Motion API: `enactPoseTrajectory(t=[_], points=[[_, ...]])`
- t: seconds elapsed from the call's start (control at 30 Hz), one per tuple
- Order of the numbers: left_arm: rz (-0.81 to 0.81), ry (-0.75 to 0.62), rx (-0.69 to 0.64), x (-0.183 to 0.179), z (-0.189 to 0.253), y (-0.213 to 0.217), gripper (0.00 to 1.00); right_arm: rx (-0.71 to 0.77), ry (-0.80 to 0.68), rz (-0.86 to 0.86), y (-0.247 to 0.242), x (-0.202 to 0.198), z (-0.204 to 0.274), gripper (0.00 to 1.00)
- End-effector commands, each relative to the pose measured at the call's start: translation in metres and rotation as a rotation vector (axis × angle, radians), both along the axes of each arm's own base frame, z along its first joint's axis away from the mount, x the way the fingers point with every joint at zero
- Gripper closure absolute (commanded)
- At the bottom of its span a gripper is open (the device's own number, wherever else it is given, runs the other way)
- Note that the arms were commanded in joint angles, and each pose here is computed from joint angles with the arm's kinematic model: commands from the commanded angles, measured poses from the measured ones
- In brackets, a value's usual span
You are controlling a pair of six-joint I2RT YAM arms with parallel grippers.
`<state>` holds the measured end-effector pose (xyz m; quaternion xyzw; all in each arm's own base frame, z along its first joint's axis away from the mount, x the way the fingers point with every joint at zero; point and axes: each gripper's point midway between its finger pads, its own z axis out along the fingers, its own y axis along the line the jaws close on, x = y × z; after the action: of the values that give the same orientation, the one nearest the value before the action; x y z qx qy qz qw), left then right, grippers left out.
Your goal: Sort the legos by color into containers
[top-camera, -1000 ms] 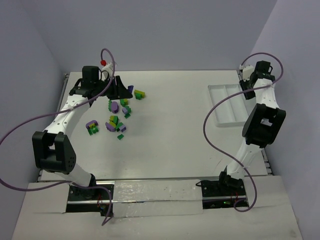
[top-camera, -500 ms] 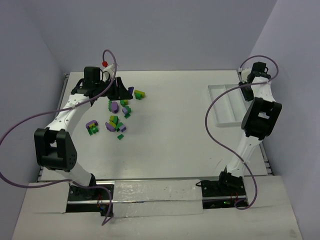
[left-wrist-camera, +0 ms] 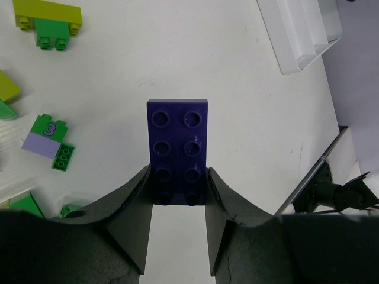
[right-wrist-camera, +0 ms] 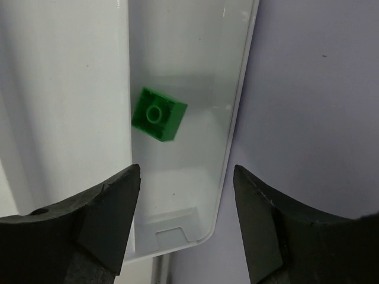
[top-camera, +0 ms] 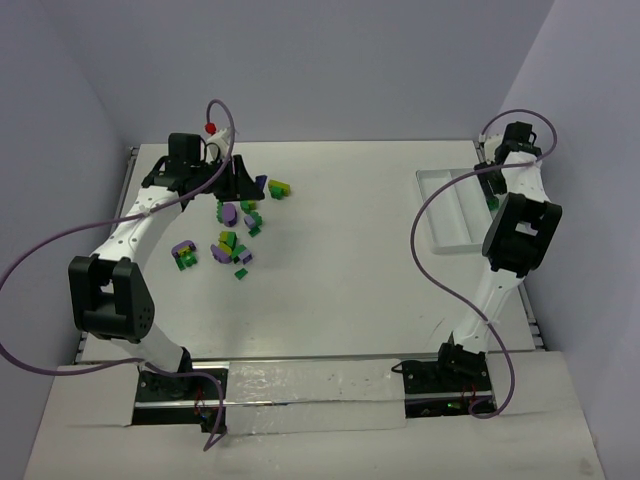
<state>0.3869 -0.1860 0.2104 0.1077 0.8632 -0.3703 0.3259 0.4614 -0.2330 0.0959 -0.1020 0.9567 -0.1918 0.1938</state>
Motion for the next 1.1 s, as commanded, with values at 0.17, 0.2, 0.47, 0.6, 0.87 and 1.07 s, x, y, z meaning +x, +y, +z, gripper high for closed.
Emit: enactPoseTrajectory(t=[0.17, 0.2, 0.47, 0.6, 0.87, 1.07], points=[[-0.241, -0.149, -0.125, -0.035, 0.047, -0.022, 1.0, 0.194, -0.216, 0.244, 0.123, -0.002, 0.117, 0.23], [-0.295, -0.165, -0.143, -0.043, 0.05, -0.025, 1.0, 0.275, -0.226, 0.351, 0.166, -0.005, 0.126, 0.22], [-0.534, -0.098, -0.185, -0.097, 0.038, -0.037, 1.0, 0.423, -0.459, 1.058, 0.391, -0.095, 0.221, 0.21], [-0.594, -0.074, -0.21, -0.123, 0.03, -0.04, 1.0, 0.315, -0.476, 1.314, 0.443, -0.129, 0.216, 0.22], [-0.768, -0.024, -0.371, -0.172, 0.039, -0.046, 0.98, 0.345, -0.376, 1.74, 0.497, -0.192, 0.202, 0.24], [-0.864, -0.03, -0.449, -0.198, 0.046, -0.05, 0.95, 0.377, -0.397, 1.986, 0.528, -0.234, 0.203, 0.24]])
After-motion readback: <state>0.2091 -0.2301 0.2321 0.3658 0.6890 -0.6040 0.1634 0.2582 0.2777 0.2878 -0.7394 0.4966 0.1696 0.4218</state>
